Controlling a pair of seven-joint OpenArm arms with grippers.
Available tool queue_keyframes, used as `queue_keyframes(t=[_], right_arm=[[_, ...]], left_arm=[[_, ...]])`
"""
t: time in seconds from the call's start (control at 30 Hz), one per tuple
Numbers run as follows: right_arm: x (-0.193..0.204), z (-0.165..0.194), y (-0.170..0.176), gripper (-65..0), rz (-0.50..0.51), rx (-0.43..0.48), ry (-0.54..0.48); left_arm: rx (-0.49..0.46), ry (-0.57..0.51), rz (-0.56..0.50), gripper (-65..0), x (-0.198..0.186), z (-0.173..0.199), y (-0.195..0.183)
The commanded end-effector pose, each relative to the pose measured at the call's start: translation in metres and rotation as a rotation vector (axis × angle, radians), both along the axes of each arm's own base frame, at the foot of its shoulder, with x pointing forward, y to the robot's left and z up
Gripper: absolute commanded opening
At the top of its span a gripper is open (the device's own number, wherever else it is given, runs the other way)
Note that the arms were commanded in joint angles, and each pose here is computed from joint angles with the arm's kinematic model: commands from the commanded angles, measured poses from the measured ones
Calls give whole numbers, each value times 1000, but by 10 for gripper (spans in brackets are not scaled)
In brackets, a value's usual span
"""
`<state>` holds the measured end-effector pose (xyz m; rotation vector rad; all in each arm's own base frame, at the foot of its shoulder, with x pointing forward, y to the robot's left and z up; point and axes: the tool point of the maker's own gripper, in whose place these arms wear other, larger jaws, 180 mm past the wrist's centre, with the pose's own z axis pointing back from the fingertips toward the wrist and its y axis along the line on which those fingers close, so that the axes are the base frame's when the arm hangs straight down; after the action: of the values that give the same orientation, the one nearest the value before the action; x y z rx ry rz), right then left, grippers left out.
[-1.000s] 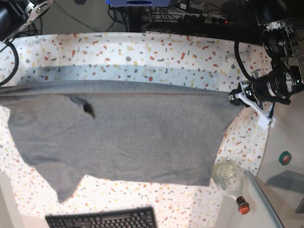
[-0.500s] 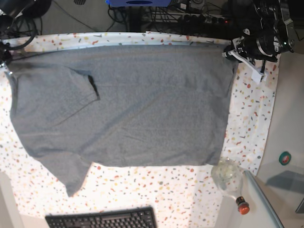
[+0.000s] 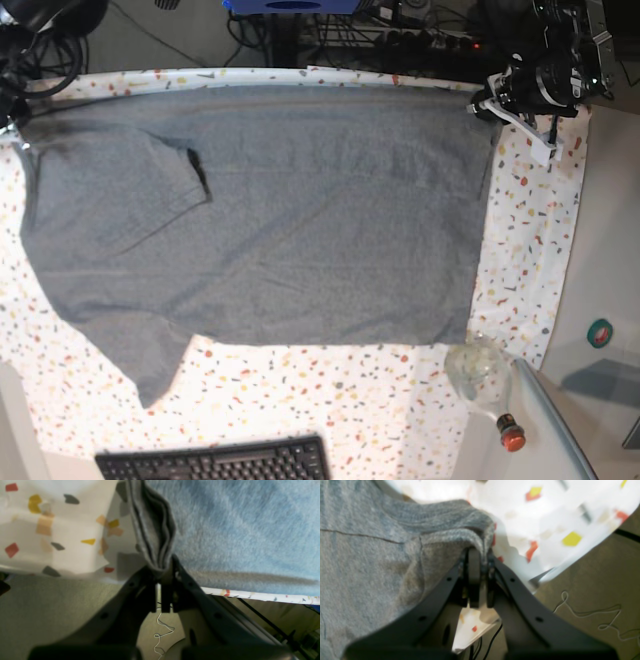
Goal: Layout the t-shirt on the table in an organized manner, then fold the t-shirt properly
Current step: 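Lift the t-shirt edge with both grippers and lay it flat again, then release the t-shirt and move both grippers to its hem corners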
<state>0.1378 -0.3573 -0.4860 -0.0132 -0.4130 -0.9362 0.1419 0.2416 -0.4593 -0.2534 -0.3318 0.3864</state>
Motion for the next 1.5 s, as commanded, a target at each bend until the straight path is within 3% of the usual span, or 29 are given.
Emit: queue_keyframes(t=[0.0, 0.07, 0.1, 0.17, 0.27, 0.37, 0.6, 0.73, 0.8, 0.9, 1.07, 1.1, 1.23, 1.33, 1.47], right_arm=[[8, 14, -14, -623, -4, -50, -36], [9, 16, -11, -459, -7, -53, -47], [10, 19, -12, -384, -5, -62, -53], [9, 22, -10, -291, -6, -77, -62], [14, 35, -11, -287, 1, -111, -89], [18, 49, -14, -290, 8, -145, -111], [19, 76, -20, -290, 23, -215, -134], [36, 82, -25, -290, 24, -250, -191], [58, 85, -31, -290, 8, -257, -249], [91, 81, -44, -332, 15, -233, -277], [157, 62, -56, -618, 143, -252, -286], [166, 57, -59, -650, 160, -267, -289], [194, 49, -68, -650, 155, -316, -339], [205, 45, -71, -650, 171, -327, -334], [218, 40, -57, -255, 290, -329, -274]], left_arm=[[29, -27, 1, -650, 5, 7, 9], [32, -21, 3, -650, 2, 6, 11], [34, -21, 4, -611, 3, 7, 12], [38, -22, 5, -448, 3, 7, 14], [60, -35, 49, -242, 3, 12, 30], [77, -54, 72, -161, 5, 19, 40], [123, -67, 163, -163, 2, 40, 76], [143, -134, 203, -191, 21, 61, 91], [142, -169, 202, -309, 36, 68, 92], [86, -187, 158, -642, 65, 61, 71], [-29, -130, 33, -650, 100, 28, 16], [-37, -133, 19, -650, 106, 25, 10], [-4, -204, 4, -650, 117, 27, 7], [12, -193, 6, -650, 112, 25, 14], [45, -173, 1, -650, 104, 25, 28]])
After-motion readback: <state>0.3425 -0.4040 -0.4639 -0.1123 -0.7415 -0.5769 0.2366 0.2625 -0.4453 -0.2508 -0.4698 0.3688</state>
